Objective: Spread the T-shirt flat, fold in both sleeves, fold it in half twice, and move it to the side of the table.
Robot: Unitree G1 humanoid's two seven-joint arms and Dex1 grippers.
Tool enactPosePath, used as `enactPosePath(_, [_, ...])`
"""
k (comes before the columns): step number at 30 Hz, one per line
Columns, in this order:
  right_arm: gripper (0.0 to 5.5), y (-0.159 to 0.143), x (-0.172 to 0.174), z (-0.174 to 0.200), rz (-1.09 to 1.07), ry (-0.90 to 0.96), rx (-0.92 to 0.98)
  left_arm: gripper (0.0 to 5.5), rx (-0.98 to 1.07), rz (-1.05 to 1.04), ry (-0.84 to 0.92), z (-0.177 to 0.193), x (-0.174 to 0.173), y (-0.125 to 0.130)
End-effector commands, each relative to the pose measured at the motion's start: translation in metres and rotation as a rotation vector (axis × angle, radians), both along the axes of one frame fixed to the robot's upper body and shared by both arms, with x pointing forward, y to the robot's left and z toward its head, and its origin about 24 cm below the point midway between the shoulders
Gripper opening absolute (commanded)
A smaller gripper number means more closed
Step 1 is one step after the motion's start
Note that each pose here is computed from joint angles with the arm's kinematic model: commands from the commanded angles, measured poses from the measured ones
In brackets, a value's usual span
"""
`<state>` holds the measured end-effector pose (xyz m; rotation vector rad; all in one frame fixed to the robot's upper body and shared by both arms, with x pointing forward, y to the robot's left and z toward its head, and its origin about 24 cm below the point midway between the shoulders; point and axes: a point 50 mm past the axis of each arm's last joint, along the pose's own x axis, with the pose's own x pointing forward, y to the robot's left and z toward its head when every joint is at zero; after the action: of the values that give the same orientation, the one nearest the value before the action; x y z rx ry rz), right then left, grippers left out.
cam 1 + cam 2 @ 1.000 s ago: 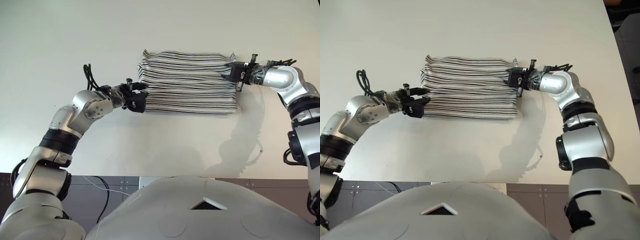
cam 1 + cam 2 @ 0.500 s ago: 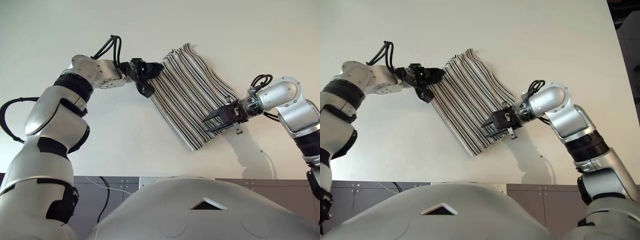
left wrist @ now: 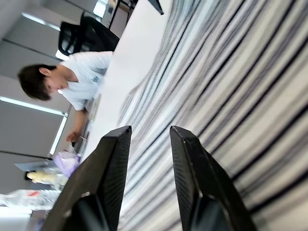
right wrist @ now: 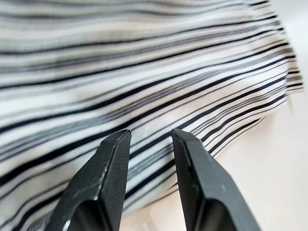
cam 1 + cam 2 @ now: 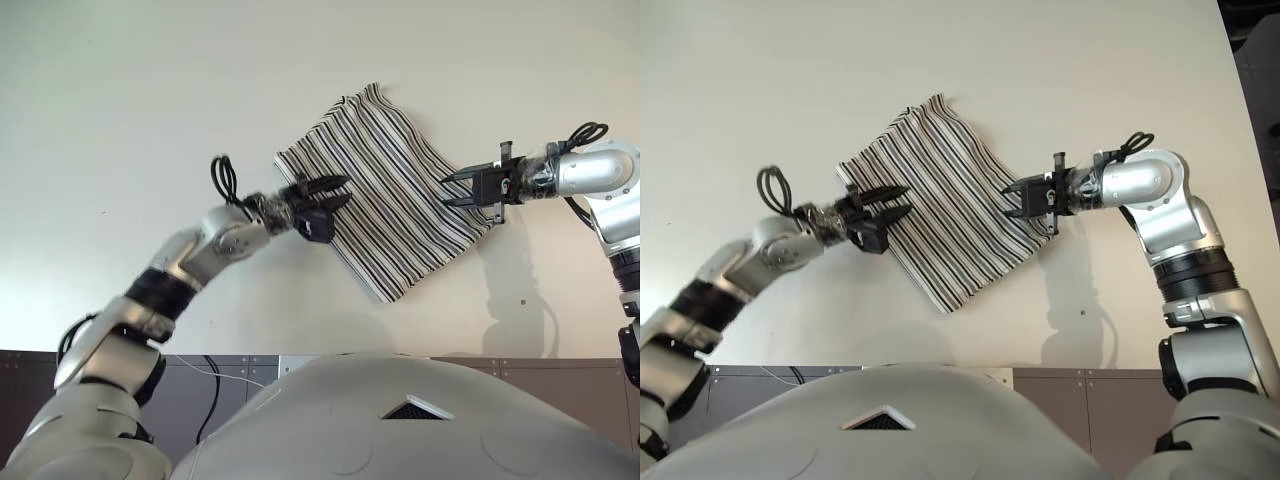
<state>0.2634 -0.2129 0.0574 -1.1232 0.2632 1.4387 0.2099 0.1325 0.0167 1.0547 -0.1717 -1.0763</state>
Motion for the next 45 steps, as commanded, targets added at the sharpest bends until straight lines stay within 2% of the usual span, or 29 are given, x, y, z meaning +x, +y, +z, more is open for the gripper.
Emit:
enactPosePath(1, [1.53,-0.014,-0.016,-0.017,0.114,0.009,-0.12,1.46,0.167,0.044,0.118,-0.017,-0.009,0.001])
enactPosePath(5, [1.53,0.0,-0.039,-0.027,0.181,0.122,-0.06,1.46,0.331,0.002,0.083,-0.014,0.004,0.028])
enactPosePath(11, [1.53,0.057,-0.044,-0.017,0.185,0.207,0.139,1.46,0.533,-0.148,0.021,-0.005,0.044,0.072])
enactPosePath(14, [1.53,0.074,-0.033,-0.003,0.135,0.179,0.24,1.46,0.514,-0.153,-0.054,0.008,0.064,0.079])
enactPosePath(16, [1.53,0.072,-0.027,0.012,0.086,0.139,0.31,1.46,0.41,-0.142,-0.13,0.027,0.068,0.083])
enactPosePath(19, [1.53,0.047,-0.03,0.033,0.017,0.087,0.352,1.46,0.214,-0.149,-0.196,0.059,0.048,0.087])
enactPosePath(22, [1.53,0.028,-0.047,0.037,-0.028,0.069,0.335,1.46,0.161,-0.113,-0.204,0.073,0.034,0.092])
enactPosePath(26, [1.53,0.014,-0.068,0.032,-0.08,0.058,0.304,1.46,0.32,-0.074,-0.08,0.053,0.0,0.127])
enactPosePath(28, [1.53,0.012,-0.071,0.032,-0.113,0.049,0.308,1.46,0.348,-0.07,0.0,0.033,-0.017,0.134])
enactPosePath(31, [1.53,0.014,-0.065,0.026,-0.124,0.037,0.305,1.46,0.392,-0.135,0.102,-0.011,-0.05,0.125])
enactPosePath(33, [1.53,0.014,-0.064,0.025,-0.103,0.028,0.281,1.46,0.407,-0.144,0.11,-0.022,-0.056,0.123])
enactPosePath(36, [1.53,0.014,-0.063,0.026,-0.094,0.018,0.275,1.46,0.419,-0.198,0.119,-0.025,-0.065,0.122])
enactPosePath(41, [1.53,0.012,-0.068,0.024,-0.103,0.012,0.27,1.46,0.302,-0.268,0.121,-0.011,-0.082,0.105])
enactPosePath(45, [1.53,0.011,-0.071,0.023,-0.117,0.005,0.271,1.46,0.309,-0.256,0.136,-0.008,-0.086,0.109])
